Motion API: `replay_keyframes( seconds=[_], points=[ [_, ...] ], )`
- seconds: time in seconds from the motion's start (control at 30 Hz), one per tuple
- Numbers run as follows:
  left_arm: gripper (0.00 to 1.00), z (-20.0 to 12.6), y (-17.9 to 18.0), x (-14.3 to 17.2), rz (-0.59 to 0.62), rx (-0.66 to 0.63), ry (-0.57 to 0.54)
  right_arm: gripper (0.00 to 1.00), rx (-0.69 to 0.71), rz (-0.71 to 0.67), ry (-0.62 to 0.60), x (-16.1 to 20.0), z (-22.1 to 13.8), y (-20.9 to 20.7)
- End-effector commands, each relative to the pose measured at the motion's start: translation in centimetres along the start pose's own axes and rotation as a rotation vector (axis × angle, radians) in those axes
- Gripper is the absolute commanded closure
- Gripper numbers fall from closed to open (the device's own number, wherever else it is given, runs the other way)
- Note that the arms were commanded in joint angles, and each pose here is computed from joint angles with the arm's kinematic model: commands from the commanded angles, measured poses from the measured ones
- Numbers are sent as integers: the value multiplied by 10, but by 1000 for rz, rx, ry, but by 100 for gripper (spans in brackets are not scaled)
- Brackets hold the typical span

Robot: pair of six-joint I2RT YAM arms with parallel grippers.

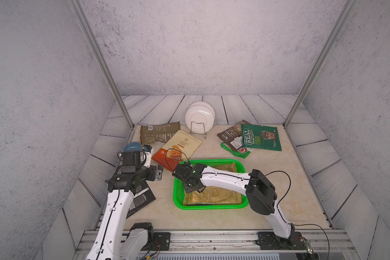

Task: Put the potato chips into the basket
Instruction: Place the potato chip in the basket.

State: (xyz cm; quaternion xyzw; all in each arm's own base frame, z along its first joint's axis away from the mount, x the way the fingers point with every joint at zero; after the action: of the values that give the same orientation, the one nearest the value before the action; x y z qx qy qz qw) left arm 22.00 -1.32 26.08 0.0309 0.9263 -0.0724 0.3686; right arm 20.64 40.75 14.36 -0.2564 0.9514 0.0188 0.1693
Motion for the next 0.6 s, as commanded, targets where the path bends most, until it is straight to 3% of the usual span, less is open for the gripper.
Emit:
replay_keyframes(
  seconds=[0.0, 0.2, 0.3, 0.43, 0.57],
  points=[
    [1, 3, -2, 3, 5, 16, 13, 50, -59, 22, -36, -3, -37, -3],
    [1, 3, -3, 3, 5, 24, 16, 38, -93, 12, -129, -12, -88, -18],
    [1, 3, -4, 4, 8, 39, 22, 38, -147, 27, -169, -14, -116, -40],
    [1, 3, -7, 5, 13, 73, 29, 38, -127, 99, -242, -13, -142, -94],
    [0, 4, -11, 7, 19, 113, 39, 35, -56, 221, -286, -11, -144, -167]
  ],
)
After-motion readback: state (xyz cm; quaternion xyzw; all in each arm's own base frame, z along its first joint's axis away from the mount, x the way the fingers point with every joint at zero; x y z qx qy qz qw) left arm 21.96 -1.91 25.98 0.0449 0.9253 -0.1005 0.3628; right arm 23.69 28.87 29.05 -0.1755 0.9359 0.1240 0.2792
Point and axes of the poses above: each gripper's point midway between its finger pads, its own z axis out along the fingers, its own y axis along the line the jaws close on, x = y × z, the point moved 8 cm from there along -z, back along the fingers, and after that the axes turned 8 degrees about -z, right-handed, at the moved point
